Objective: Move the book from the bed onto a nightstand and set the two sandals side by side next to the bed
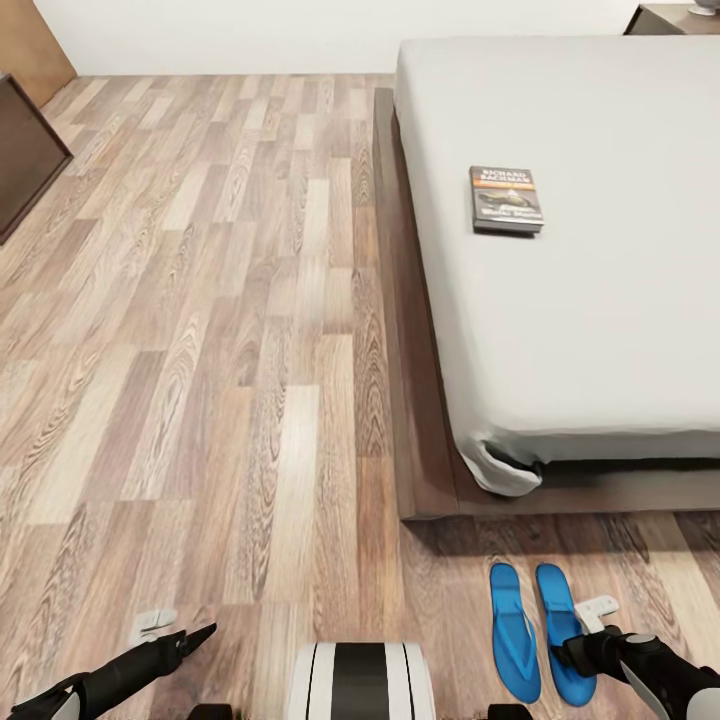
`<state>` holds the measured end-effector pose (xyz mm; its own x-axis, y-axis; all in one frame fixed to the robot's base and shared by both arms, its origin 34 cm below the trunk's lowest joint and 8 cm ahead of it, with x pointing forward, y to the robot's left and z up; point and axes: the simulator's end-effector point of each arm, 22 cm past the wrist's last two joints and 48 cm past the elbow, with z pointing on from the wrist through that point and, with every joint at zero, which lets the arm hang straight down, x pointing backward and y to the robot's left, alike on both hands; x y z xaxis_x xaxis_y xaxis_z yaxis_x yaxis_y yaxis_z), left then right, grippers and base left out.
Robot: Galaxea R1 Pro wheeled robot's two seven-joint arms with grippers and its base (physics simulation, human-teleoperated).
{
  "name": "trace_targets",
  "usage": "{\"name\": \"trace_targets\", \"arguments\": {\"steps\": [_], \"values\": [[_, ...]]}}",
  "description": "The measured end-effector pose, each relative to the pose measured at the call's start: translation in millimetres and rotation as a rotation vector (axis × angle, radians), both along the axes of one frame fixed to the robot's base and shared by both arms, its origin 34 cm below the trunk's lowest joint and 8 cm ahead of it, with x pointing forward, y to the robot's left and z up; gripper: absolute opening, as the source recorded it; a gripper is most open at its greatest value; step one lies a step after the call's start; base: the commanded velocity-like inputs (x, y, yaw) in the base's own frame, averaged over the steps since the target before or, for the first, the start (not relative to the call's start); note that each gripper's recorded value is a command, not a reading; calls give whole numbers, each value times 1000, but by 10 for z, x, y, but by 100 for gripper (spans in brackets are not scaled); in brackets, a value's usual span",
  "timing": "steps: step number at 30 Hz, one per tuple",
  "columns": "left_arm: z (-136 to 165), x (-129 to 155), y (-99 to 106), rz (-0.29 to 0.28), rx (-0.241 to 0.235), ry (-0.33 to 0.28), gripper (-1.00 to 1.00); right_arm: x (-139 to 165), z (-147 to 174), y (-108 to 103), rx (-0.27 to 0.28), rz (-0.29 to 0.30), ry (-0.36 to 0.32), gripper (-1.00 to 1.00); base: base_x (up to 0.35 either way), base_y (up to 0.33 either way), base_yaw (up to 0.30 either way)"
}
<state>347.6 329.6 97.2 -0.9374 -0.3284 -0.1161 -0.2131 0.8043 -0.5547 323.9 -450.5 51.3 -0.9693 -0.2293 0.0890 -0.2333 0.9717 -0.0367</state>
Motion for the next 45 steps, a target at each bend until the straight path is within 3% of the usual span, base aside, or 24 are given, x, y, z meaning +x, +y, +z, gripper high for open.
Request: {"name": "trace_targets", "arguments": {"steps": [12, 45], "values": [[-92, -128, -1, 0, 0, 32, 100, -146, -84, 0, 0, 0, 33, -100, 0, 0, 0], [-135, -193, -9, 0, -2, 48, 100, -206, -125, -1, 0, -7, 45, -100, 0, 0, 0]]}}
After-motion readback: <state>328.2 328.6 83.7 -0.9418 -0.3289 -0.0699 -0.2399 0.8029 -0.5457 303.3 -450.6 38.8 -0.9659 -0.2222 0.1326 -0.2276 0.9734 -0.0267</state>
